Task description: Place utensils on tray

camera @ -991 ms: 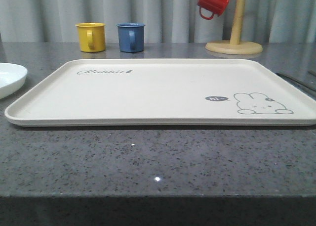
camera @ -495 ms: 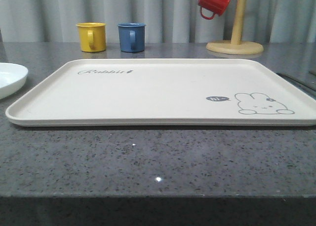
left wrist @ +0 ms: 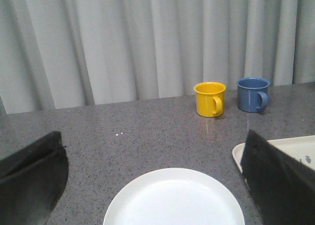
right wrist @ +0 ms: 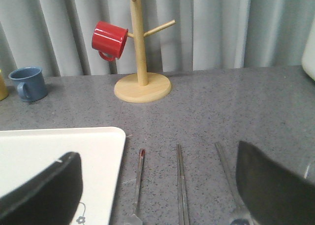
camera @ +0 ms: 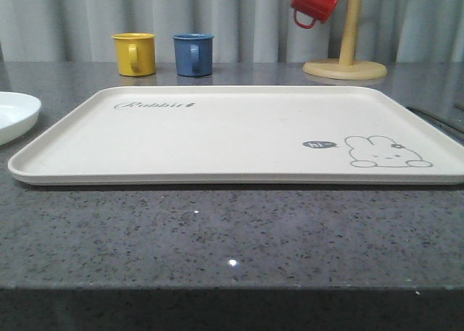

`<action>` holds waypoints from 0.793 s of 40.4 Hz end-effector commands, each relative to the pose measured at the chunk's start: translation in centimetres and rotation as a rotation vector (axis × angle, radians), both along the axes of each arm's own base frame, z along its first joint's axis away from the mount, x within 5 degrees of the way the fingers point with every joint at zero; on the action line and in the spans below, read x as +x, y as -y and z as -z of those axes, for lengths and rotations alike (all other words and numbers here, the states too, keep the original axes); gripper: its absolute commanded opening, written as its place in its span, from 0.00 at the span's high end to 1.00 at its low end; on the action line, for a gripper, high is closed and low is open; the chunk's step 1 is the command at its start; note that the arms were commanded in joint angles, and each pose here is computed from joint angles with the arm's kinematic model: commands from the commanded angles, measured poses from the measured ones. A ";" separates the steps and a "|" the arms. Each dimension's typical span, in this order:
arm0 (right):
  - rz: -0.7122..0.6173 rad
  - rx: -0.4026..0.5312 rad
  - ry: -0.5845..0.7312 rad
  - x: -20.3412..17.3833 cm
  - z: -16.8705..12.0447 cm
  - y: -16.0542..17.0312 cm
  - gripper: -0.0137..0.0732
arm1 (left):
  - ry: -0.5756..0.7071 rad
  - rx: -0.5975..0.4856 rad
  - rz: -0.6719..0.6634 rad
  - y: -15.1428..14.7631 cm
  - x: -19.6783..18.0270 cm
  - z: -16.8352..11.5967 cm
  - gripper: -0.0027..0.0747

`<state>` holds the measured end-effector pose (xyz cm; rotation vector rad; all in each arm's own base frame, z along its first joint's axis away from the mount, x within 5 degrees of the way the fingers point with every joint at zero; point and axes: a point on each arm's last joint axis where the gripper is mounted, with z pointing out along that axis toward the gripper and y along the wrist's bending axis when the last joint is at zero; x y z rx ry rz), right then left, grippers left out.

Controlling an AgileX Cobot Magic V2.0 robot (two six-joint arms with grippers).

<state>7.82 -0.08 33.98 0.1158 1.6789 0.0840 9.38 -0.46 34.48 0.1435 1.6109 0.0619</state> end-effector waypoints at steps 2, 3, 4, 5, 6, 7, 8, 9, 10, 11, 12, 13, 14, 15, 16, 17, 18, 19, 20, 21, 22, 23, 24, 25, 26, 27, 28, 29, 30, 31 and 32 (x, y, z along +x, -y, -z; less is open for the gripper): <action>0.010 -0.008 0.097 0.0 -1.7 0.1 0.09 | -0.049 -0.030 0.005 0.2 2.1 -2.3 0.09; 0.010 -0.008 0.097 0.0 -1.7 0.1 0.09 | -0.104 -0.025 0.009 0.2 2.8 -2.4 0.09; 0.010 -0.008 0.097 0.0 -1.7 0.1 0.09 | -0.161 -0.014 0.014 0.3 3.7 -2.6 0.09; 0.010 -0.008 0.097 0.0 -1.7 0.1 0.09 | -0.204 0.000 0.022 0.4 4.4 -2.8 0.09; 0.010 -0.008 0.097 0.0 -1.7 0.1 0.09 | -0.268 0.028 0.037 0.6 5.3 -2.8 0.09; 0.010 -0.008 0.097 0.0 -1.7 0.1 0.09 | -0.337 0.060 0.058 0.9 6.3 -2.6 0.09; 0.010 -0.008 0.097 0.0 -1.7 0.1 0.09 | -0.404 0.083 0.077 1.2 7.0 -2.3 0.09; 0.010 -0.008 0.097 0.0 -1.7 0.1 0.09 | -0.473 0.105 0.100 1.5 7.9 -2.1 0.09; 0.010 -0.008 0.097 0.0 -1.7 0.1 0.09 | -0.539 0.122 0.120 1.9 8.9 -1.7 0.09; 0.010 -0.008 0.097 0.0 -1.7 0.1 0.09 | -0.610 0.132 0.141 2.3 9.8 -1.2 0.09; 0.010 -0.008 0.097 0.0 -1.7 0.1 0.15 | -0.680 0.151 0.162 2.8 10.7 -0.7 0.09; 0.010 -0.008 0.097 0.0 -1.7 0.1 0.15 | -0.744 0.175 0.187 3.2 11.6 -0.2 0.09; 0.010 -0.008 0.097 0.0 -1.7 0.1 0.15 | -0.793 0.198 0.209 3.6 12.3 0.3 0.09; 0.010 -0.008 0.097 0.0 -1.7 0.1 0.15 | -0.849 0.226 0.237 4.1 13.0 0.9 0.09; 0.010 -0.008 0.097 0.0 -1.7 0.1 0.15 | -0.898 0.250 0.260 4.7 13.8 1.4 0.09; 0.010 -0.008 0.097 0.0 -1.7 0.1 0.15 | -0.940 0.276 0.282 5.2 14.5 2.0 0.09; 0.010 -0.008 0.097 0.0 -1.7 0.1 0.15 | -0.968 0.297 0.294 5.6 15.0 2.4 0.10; 0.010 -0.008 0.097 0.0 -1.7 0.1 0.15 | -0.999 0.325 0.303 6.1 15.6 3.0 0.11; 0.010 -0.008 0.097 0.0 -1.7 0.1 0.15 | -1.028 0.355 0.309 6.4 16.2 3.6 0.12; 0.010 -0.008 0.097 0.0 -1.7 0.1 0.15 | -1.057 0.380 0.312 6.7 16.7 4.2 0.15; 0.010 -0.008 0.097 0.0 -1.7 0.1 0.15 | -1.085 0.399 0.314 6.9 17.1 4.7 0.18; 0.010 -0.008 0.097 0.0 -1.7 0.1 0.15 | -1.097 0.405 0.315 6.9 17.4 5.0 0.19; 0.010 -0.008 0.097 0.0 -1.7 0.1 0.15 | -1.119 0.412 0.315 7.0 17.7 5.4 0.22; 0.010 -0.008 0.097 0.0 -1.7 0.1 0.15 | -1.140 0.414 0.316 7.1 18.0 5.8 0.26; 0.010 -0.008 0.097 0.0 -1.7 0.1 0.15 | -1.150 0.416 0.317 7.1 18.2 6.1 0.30; 0.010 -0.008 0.097 0.0 -1.7 0.1 0.15 | -1.158 0.417 0.318 7.2 18.3 6.4 0.34; 0.010 -0.008 0.097 0.0 -1.7 0.1 0.15 | -1.166 0.418 0.318 7.2 18.5 6.7 0.39; 0.010 -0.008 0.097 0.0 -1.7 0.1 0.15 | -1.175 0.419 0.319 7.3 18.6 6.9 0.44; 0.010 -0.008 0.097 0.0 -1.7 0.1 0.15 | -1.180 0.420 0.319 7.3 18.6 7.0 0.49; 0.010 -0.008 0.097 0.0 -1.7 0.1 0.15 | -1.182 0.420 0.319 7.3 18.6 7.0 0.53; 0.010 -0.008 0.097 0.0 -1.7 0.1 0.15 | -1.185 0.420 0.319 7.3 18.6 7.0 0.60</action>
